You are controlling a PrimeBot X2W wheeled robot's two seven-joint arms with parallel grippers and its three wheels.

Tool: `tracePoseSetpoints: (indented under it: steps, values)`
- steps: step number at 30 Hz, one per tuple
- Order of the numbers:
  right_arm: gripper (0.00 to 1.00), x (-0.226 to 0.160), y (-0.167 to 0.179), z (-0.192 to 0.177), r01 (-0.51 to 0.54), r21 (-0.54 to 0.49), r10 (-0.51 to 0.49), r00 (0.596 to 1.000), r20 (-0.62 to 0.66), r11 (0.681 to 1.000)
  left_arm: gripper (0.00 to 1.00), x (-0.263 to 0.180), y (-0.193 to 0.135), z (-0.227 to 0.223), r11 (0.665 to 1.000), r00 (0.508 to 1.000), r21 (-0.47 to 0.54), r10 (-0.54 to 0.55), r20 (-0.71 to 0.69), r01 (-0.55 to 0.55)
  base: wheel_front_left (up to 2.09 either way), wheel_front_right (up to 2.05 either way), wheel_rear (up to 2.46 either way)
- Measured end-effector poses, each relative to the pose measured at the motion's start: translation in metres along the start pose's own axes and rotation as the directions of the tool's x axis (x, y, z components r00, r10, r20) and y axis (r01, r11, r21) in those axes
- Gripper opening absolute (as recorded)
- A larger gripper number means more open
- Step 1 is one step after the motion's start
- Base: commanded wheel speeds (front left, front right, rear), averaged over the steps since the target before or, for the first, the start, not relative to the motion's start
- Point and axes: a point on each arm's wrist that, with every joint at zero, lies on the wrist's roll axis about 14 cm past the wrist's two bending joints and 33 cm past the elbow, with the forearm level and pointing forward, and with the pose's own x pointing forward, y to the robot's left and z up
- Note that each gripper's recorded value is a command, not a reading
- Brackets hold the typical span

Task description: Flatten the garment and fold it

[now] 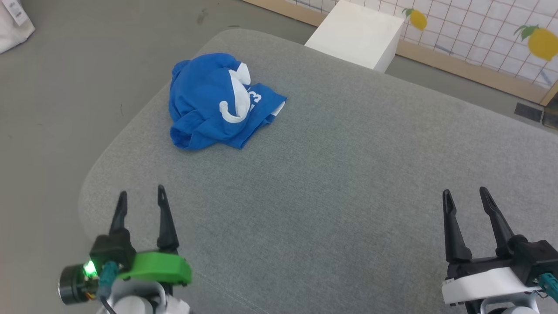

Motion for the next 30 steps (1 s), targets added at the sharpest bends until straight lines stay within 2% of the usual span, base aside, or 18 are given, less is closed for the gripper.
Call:
tracePoseSetpoints:
  steps: [6,9,10,12,15,18,20,23,26,30]
  values:
    - [1.0,0.007,-0.007,-0.006,0.011,-0.013,-0.011,1.0,-0.003,1.0,1.0,0.057,0.003,0.045,0.999,0.989,0.028,-0.046,0.141,0.043,0.0,0.0,0.0]
    - [1.0,0.012,-0.012,-0.008,0.019,-0.018,-0.019,1.0,0.0,1.0,1.0,0.092,0.004,0.062,0.997,0.981,-0.01,-0.07,0.18,0.073,0.0,0.0,0.0]
    - [1.0,0.016,-0.019,-0.009,0.033,-0.025,-0.033,0.999,0.009,0.999,1.0,0.126,0.005,0.055,0.995,0.986,-0.013,-0.101,0.132,0.103,0.0,0.0,0.0]
    - [1.0,0.02,-0.028,-0.009,0.053,-0.031,-0.052,0.999,0.017,0.998,1.0,0.153,0.006,0.051,0.992,0.989,0.031,-0.126,0.072,0.124,0.0,0.0,0.0]
    - [1.0,0.024,-0.043,-0.011,0.087,-0.037,-0.086,0.996,0.028,0.995,1.0,0.189,-0.004,0.046,0.99,0.989,-0.008,-0.143,-0.03,0.143,0.0,0.0,0.0]
    - [1.0,0.026,-0.057,-0.016,0.121,-0.038,-0.12,0.992,0.029,0.992,1.0,0.216,-0.027,0.032,0.981,0.968,-0.025,-0.191,-0.164,0.19,0.0,0.0,0.0]
    - [1.0,0.025,-0.067,-0.018,0.144,-0.04,-0.143,0.989,0.029,0.989,1.0,0.225,-0.05,0.018,0.966,0.931,-0.003,-0.249,-0.268,0.258,0.0,0.0,0.0]
    - [1.0,0.023,-0.081,-0.024,0.177,-0.043,-0.176,0.984,0.024,0.983,1.0,0.227,-0.082,-0.015,0.937,0.834,-0.023,-0.321,-0.45,0.348,0.0,0.0,0.0]
    - [1.0,0.022,-0.092,-0.026,0.202,-0.054,-0.201,0.979,0.028,0.978,1.0,0.221,-0.103,-0.047,0.901,0.709,-0.016,-0.351,-0.612,0.433,0.0,0.0,0.0]
    - [1.0,0.023,-0.107,-0.023,0.233,-0.072,-0.229,0.972,0.054,0.97,1.0,0.215,-0.107,-0.08,0.872,0.559,-0.01,-0.323,-0.764,0.49,0.0,0.0,0.0]
